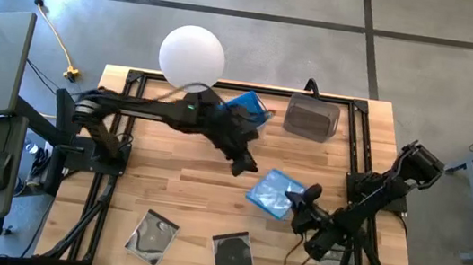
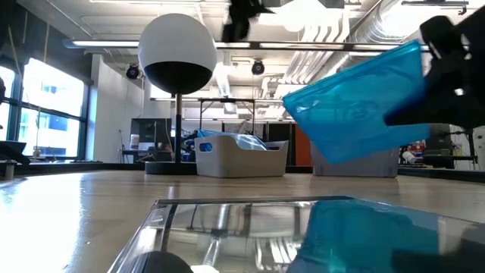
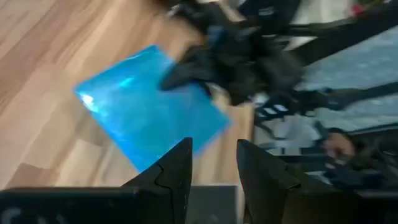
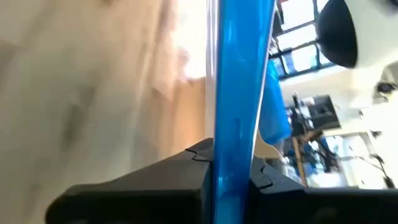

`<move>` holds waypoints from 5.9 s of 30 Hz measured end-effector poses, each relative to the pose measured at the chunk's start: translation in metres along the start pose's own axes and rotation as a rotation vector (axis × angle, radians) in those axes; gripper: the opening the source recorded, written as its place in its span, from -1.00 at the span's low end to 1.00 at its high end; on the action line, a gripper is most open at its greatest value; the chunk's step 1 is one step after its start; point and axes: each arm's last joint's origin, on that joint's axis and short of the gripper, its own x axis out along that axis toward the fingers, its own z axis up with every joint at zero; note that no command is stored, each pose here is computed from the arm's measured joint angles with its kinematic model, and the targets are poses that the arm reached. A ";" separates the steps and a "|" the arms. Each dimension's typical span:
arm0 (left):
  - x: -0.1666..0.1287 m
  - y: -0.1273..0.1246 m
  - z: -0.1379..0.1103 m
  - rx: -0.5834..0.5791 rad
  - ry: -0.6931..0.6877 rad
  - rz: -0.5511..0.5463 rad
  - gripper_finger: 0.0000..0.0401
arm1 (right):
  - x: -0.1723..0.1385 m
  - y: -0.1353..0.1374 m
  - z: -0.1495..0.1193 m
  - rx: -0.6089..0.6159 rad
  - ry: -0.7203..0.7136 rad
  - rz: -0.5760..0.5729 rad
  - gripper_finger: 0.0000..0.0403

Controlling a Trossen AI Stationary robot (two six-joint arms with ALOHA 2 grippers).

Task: Pick & place jewel cases by type
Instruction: Put the blue CD case into the gray bin, then put the left black CD case into the black bin

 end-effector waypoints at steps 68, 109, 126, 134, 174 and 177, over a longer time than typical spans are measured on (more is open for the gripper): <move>-0.157 -0.052 -0.022 0.327 -0.220 0.010 -0.38 | 0.264 -0.268 0.006 -0.316 0.261 0.509 -0.28; -0.009 -0.056 -0.300 -0.175 0.239 0.332 -0.38 | 0.160 -0.213 0.096 -0.040 -0.034 1.027 -0.26; 0.027 -0.027 -0.335 -0.251 0.243 0.629 -0.38 | 0.169 -0.221 0.086 0.017 0.002 1.013 -0.26; 0.028 -0.026 -0.338 -0.275 0.304 0.639 -0.38 | 0.169 -0.221 0.086 0.014 -0.001 1.013 -0.26; 0.062 0.033 -0.268 -0.054 0.107 0.828 -0.38 | 0.168 -0.217 0.094 0.146 -0.172 1.210 -0.26; 0.067 0.047 -0.245 -0.057 0.084 0.831 -0.38 | 0.167 -0.203 0.092 0.137 -0.165 1.248 -0.26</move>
